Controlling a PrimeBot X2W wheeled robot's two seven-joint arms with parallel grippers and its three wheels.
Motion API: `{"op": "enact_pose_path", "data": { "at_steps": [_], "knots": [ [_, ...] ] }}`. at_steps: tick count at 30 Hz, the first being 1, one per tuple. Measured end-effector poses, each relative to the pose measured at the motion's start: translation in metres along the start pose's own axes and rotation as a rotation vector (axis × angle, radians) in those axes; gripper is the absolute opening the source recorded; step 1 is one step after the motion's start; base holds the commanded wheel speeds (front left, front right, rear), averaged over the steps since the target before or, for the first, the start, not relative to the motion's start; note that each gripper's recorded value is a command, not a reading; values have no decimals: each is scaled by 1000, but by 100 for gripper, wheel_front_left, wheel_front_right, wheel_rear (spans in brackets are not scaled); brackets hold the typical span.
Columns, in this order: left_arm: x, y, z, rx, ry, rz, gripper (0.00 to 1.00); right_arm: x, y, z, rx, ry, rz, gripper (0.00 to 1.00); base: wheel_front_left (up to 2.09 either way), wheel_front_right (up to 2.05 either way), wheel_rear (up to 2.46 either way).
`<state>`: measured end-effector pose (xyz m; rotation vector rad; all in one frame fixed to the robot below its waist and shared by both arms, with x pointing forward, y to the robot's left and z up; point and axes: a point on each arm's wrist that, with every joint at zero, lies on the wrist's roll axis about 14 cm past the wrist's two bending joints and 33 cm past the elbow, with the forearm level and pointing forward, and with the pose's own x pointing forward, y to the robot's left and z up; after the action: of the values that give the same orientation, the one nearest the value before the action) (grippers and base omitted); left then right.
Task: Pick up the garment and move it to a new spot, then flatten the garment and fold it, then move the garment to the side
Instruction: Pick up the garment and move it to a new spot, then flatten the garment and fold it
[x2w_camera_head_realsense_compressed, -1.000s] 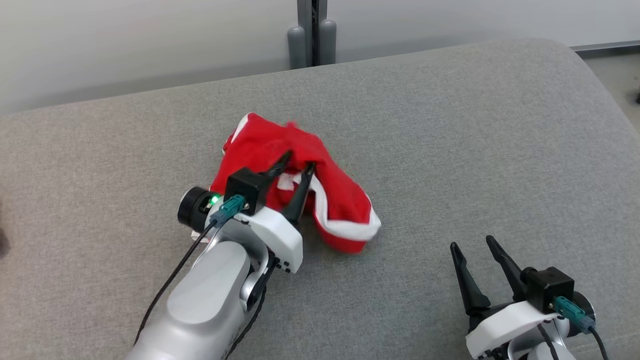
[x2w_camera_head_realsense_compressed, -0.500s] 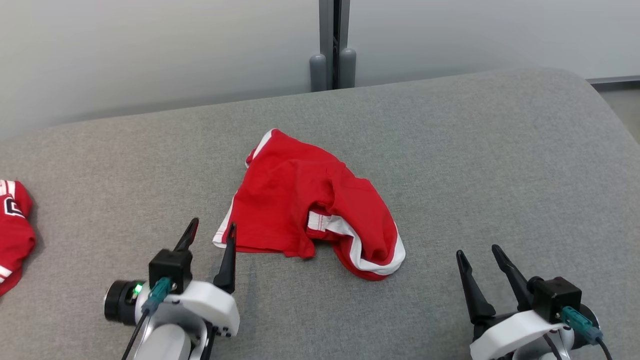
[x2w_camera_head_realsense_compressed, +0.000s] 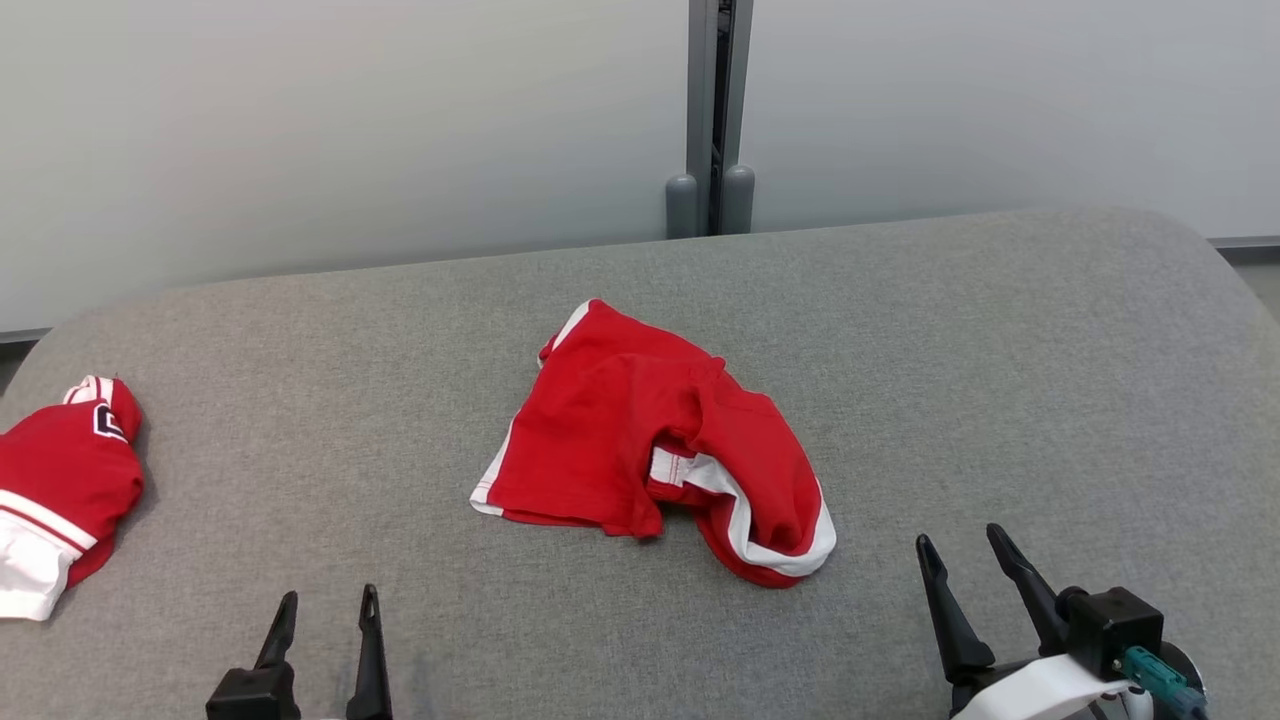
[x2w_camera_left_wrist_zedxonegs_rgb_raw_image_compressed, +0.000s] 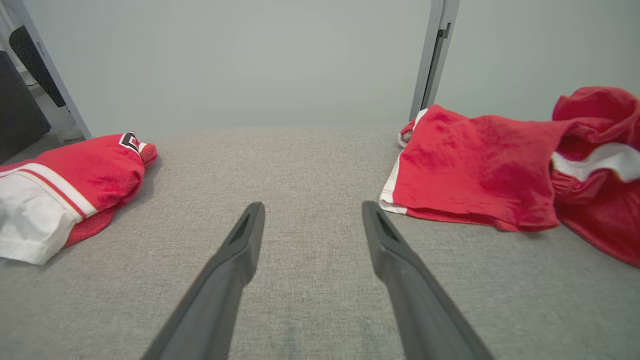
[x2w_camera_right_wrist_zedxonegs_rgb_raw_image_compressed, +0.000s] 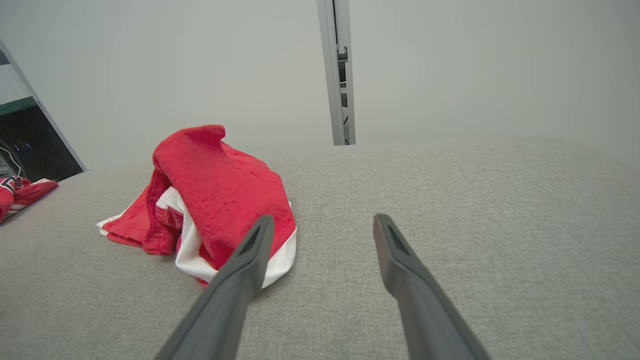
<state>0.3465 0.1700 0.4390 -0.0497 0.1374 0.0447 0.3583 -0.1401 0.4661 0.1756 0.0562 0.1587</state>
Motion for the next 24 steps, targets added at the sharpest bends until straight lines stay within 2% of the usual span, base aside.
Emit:
{"op": "enact_pose_path", "data": {
  "at_steps": [11,15,19,24],
  "knots": [
    [-28,18,-13,0,26,47,100,-11,2,-1,-19,0,5,100,0,0,0],
    [-29,12,-16,-2,36,24,100,-11,2,-2,-19,3,5,100,0,0,0],
    [-25,-6,-15,-24,37,-45,100,-10,2,-5,-16,13,3,100,0,0,0],
    [-14,-56,0,-71,-1,-226,100,-10,-2,-12,-13,34,-9,100,0,0,0]
  ]
}}
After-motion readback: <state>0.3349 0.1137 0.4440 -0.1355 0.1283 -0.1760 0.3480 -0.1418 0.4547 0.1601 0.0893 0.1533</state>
